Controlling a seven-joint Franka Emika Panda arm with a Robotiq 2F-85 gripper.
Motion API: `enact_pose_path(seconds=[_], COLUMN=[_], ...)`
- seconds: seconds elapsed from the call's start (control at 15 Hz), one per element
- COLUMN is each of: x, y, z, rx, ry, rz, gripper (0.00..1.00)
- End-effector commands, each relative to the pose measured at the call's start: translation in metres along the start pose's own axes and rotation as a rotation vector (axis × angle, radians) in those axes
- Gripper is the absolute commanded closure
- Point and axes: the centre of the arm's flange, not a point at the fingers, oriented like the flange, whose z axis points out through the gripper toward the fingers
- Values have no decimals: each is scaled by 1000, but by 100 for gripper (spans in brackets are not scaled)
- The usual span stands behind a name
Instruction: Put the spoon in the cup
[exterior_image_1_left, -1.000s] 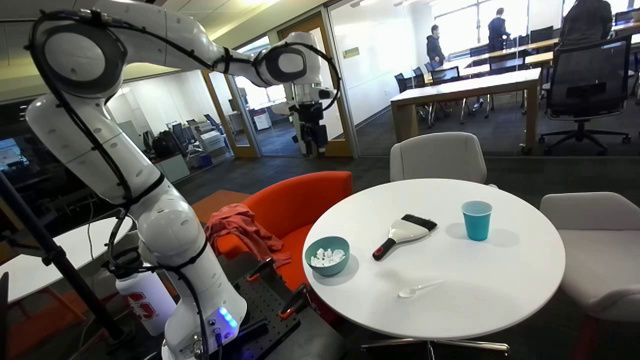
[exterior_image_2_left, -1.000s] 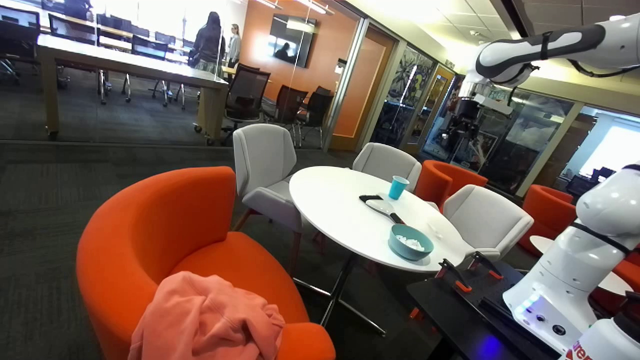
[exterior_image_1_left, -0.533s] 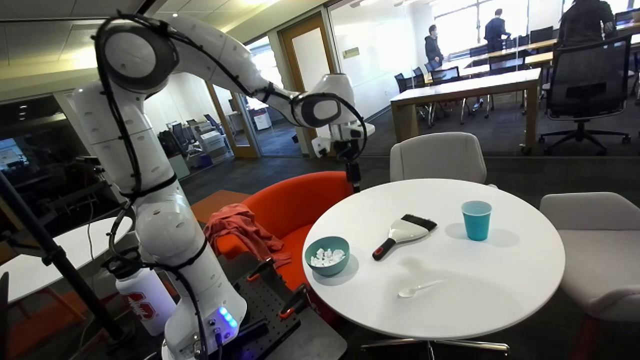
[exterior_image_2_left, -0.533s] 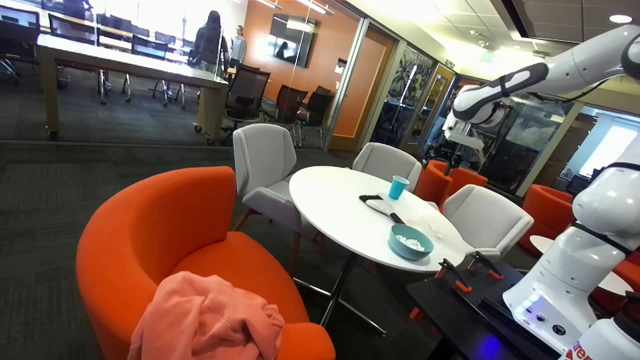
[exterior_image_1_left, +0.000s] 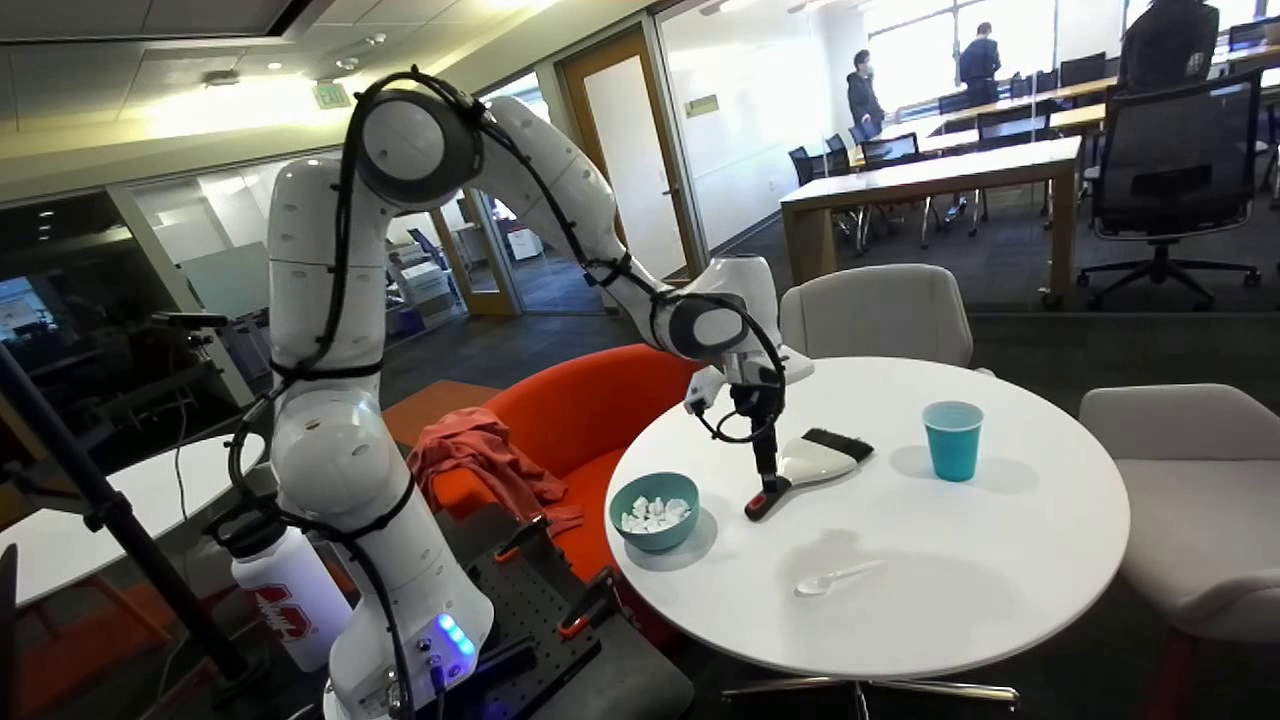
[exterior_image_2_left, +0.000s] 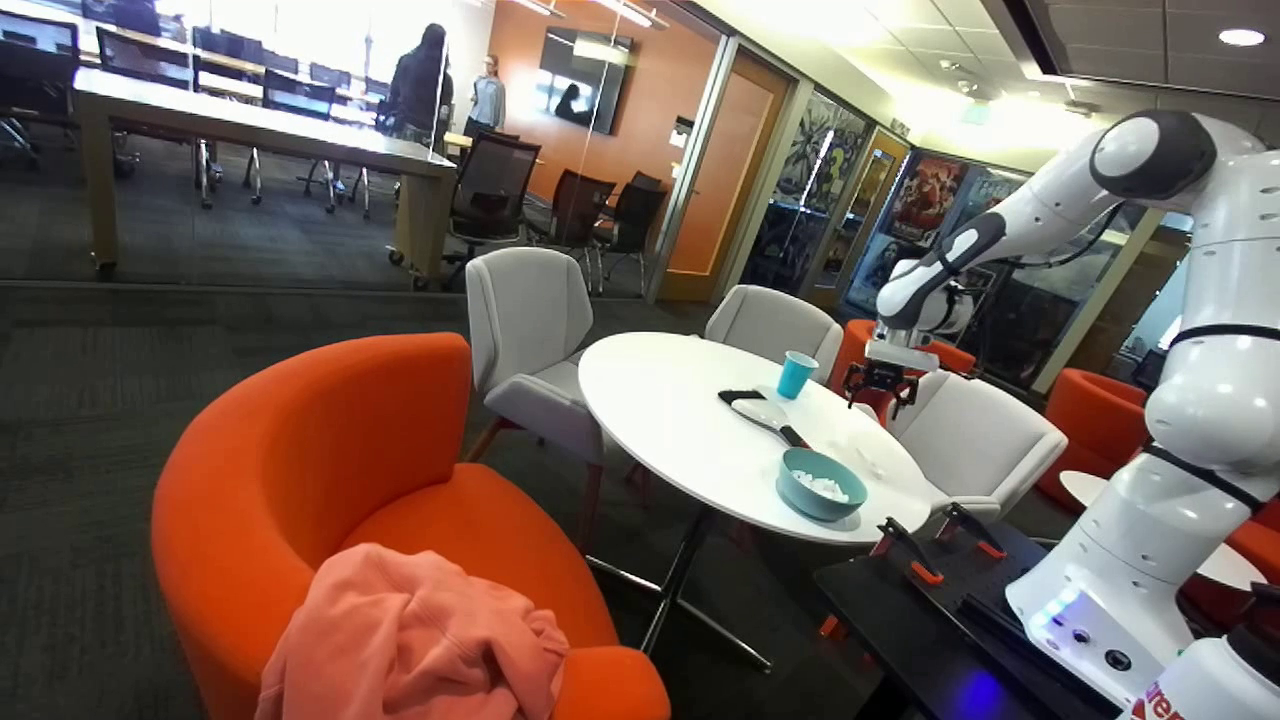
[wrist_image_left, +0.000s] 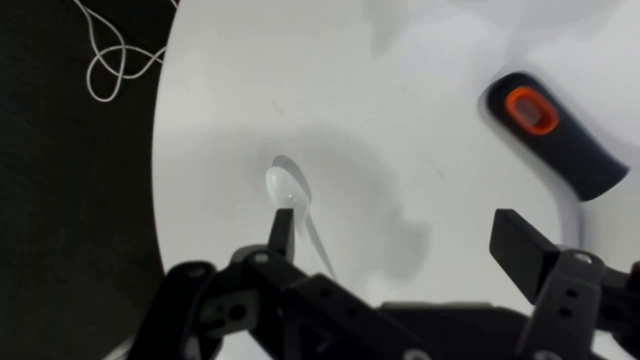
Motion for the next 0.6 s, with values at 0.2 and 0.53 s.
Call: enact_pose_path(seconds=[0.2, 0.53], x=[24, 43], y=[16, 24], z=[21, 35], rx=[-47, -41], ry=[23, 130], rz=[93, -16], gripper=[0, 0])
